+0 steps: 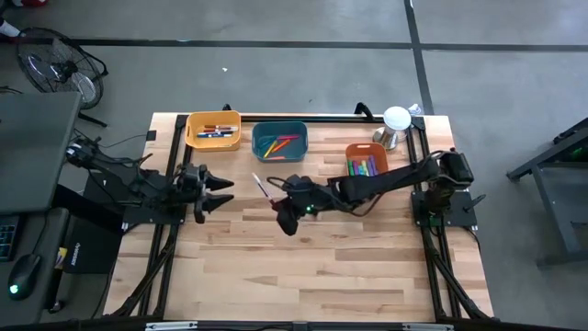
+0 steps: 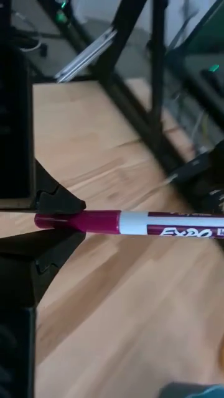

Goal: Pick & Place Markers
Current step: Put the pink marker pen into the yellow bin

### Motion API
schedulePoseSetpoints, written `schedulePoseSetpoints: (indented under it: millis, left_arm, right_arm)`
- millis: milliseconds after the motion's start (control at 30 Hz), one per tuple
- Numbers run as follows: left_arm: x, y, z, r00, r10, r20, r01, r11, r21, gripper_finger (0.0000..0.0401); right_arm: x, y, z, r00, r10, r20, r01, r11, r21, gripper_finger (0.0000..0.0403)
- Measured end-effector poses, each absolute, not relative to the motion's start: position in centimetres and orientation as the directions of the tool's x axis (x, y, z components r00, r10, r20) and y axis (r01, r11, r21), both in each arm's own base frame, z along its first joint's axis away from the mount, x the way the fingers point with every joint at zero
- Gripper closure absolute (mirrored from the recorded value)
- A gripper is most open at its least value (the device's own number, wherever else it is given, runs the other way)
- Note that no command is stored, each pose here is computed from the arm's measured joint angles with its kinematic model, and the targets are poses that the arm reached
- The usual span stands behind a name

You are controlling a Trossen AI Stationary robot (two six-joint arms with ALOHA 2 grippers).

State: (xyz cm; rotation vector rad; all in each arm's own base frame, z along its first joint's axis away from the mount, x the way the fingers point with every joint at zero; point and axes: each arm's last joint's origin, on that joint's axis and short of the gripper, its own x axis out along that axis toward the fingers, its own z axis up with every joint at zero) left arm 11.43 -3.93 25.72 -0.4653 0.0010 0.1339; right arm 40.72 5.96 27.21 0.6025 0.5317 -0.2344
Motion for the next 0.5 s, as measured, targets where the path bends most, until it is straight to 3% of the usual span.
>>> schedulePoseSetpoints:
  millis: [500]
  left_arm:
    - [15.9, -5.8, 25.6, 0.967, 0.25, 0.054, -0.205, 0.883, -0.422, 0.0169]
  right_arm:
    - [41.2, 5.8, 29.2, 0.92, -0.014, -0.391, 0.216, 0.851, 0.479, 0.0383]
